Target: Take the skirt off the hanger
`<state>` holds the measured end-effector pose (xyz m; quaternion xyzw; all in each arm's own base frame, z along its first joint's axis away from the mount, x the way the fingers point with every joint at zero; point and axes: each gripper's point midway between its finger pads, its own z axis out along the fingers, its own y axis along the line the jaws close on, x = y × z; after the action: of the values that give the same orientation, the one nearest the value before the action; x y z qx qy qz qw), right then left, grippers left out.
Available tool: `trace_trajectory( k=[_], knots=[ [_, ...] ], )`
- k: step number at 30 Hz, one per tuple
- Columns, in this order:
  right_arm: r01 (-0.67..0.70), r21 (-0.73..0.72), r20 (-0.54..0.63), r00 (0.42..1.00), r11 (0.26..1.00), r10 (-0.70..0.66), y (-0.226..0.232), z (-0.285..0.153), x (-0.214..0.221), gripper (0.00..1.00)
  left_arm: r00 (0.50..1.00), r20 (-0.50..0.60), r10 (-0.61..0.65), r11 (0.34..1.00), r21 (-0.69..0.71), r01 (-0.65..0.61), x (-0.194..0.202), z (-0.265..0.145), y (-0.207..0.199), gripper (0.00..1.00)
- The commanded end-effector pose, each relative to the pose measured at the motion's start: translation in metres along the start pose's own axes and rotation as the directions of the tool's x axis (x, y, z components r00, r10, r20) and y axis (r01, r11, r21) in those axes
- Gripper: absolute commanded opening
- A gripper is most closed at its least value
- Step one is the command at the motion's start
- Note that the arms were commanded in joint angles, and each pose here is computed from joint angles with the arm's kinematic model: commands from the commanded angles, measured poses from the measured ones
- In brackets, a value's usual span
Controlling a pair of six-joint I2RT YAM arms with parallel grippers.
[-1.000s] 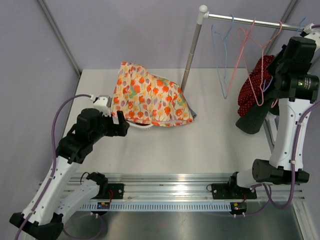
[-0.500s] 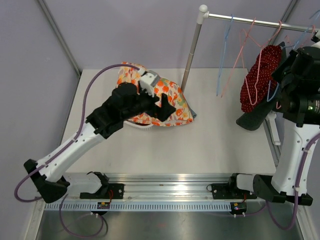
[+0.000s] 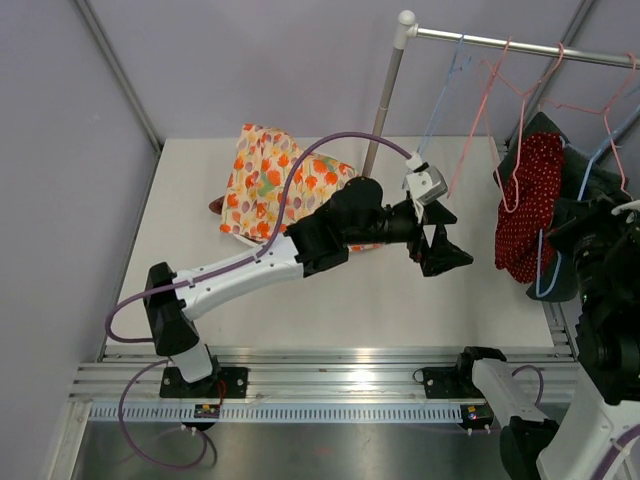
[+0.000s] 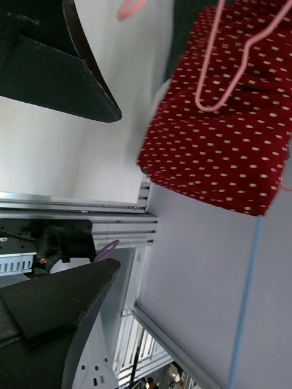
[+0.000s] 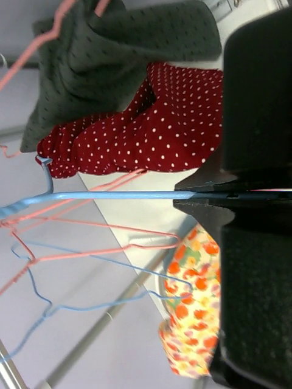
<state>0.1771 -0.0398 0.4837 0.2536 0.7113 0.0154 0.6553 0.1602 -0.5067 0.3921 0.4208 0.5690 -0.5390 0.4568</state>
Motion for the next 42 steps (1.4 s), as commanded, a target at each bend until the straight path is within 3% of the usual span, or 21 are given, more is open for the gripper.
trace_trajectory(
  k=[1,5,11,22,34,37,38,39,42],
  knots=[
    [-0.107,-0.190,-0.053,0.994,0.976,0.098,0.033,-0.018,0.010,0.00,0.977,0.201,0.077,0.982,0.152,-0.109,-0.051,0.014,-0.047,0.99],
    [-0.179,-0.288,-0.097,0.983,0.941,0.157,0.047,-0.043,0.017,0.00,0.974,0.205,0.096,0.974,0.184,-0.135,-0.040,0.033,-0.057,0.99],
    [-0.208,-0.353,-0.075,0.978,0.912,0.194,0.051,-0.075,0.012,0.00,0.978,0.195,0.072,0.971,0.211,-0.114,-0.025,0.049,-0.063,0.99],
    [-0.203,-0.408,-0.081,0.979,0.890,0.186,0.059,-0.108,-0.003,0.00,0.985,0.156,0.076,0.997,0.013,-0.079,0.004,0.070,-0.024,0.98],
    [-0.189,-0.404,-0.095,0.982,0.895,0.165,0.055,-0.116,0.004,0.00,0.978,0.169,0.123,0.991,-0.082,-0.110,-0.001,0.048,-0.012,0.77],
    [-0.191,-0.404,-0.096,0.981,0.895,0.166,0.055,-0.115,0.004,0.00,0.977,0.184,0.111,0.993,-0.055,-0.103,-0.001,0.052,-0.016,0.53],
    [-0.193,-0.406,-0.098,0.981,0.893,0.167,0.055,-0.116,0.004,0.00,0.977,0.189,0.094,0.995,-0.040,-0.088,-0.001,0.054,-0.018,0.11],
    [-0.191,-0.406,-0.096,0.981,0.894,0.166,0.055,-0.115,0.004,0.00,0.976,0.198,0.087,0.996,-0.031,-0.083,-0.005,0.056,-0.020,0.00],
    [-0.181,-0.389,-0.088,0.983,0.903,0.159,0.052,-0.112,0.004,0.00,0.981,0.180,0.070,0.998,-0.021,-0.067,-0.003,0.061,-0.020,0.00]
  ],
)
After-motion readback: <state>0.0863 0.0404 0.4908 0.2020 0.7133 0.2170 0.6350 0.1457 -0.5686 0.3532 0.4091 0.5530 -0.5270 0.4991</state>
